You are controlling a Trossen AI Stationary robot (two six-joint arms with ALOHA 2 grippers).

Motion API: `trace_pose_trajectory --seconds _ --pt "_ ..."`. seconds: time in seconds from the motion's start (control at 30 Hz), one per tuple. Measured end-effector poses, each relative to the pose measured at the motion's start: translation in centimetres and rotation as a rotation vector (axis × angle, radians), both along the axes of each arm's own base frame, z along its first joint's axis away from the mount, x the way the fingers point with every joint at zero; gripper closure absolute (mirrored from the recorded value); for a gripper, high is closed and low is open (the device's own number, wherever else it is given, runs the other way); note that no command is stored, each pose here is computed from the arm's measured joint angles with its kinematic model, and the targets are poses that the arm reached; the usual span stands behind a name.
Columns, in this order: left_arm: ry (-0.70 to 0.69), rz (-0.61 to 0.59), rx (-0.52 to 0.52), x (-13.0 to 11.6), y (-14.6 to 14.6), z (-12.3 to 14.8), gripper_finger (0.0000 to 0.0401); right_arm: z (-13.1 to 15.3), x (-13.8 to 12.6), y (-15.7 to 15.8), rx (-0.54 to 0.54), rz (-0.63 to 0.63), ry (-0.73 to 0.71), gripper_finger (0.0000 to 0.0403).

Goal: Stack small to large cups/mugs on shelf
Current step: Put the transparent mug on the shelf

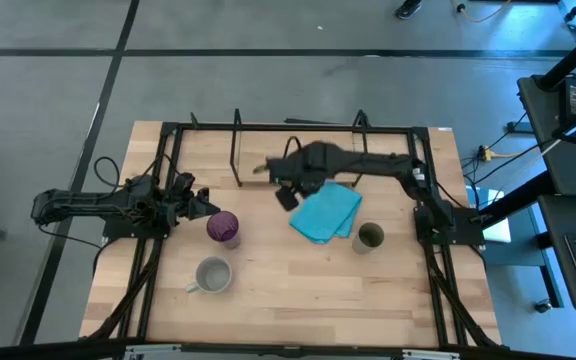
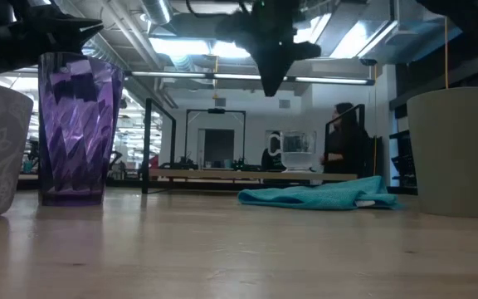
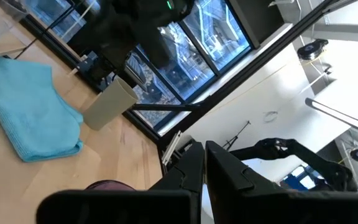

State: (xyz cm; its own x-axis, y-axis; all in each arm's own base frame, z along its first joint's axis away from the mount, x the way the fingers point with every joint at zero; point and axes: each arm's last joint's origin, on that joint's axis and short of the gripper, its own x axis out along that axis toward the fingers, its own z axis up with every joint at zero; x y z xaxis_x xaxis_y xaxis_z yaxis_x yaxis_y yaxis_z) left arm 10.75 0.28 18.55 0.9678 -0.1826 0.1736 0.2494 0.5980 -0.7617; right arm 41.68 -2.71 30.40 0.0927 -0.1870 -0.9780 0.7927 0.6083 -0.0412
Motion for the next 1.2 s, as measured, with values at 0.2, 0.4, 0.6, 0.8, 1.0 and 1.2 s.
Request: trace_pose_trajectory --seconds 0.2,0.4,0.6,0.8,1.0,1.2 --pt "-0.001 -0.011 0.006 0.0 0.0 0.0 0.039 -1.1 -0.1 3.7 0.004 -0.122 0.009 0.0382" --pt "-0.003 -0.042 0.027 0.0 -0.1 0.0 0.039 -3.0 -0.7 5.0 -0.076 -0.269 0.064 0.0382" --pt "-0.046 -0.023 0.022 -0.1 0.1 0.4 0.039 -4.5 -1.2 3.8 -0.049 -0.347 0.124 0.0382" --pt "-0.323 0.002 0.139 -1.1 0.3 3.5 0.039 -1.1 -1.8 3.7 -0.068 -0.379 -0.073 0.0382" --pt "-0.658 0.138 0.386 -2.9 0.1 6.9 0.039 1.2 -2.9 3.7 -0.106 -0.39 -0.159 0.0382" --pt "-0.897 0.169 0.401 -4.7 -0.2 8.4 0.039 1.4 -3.1 3.8 -0.106 -0.385 -0.154 0.0382"
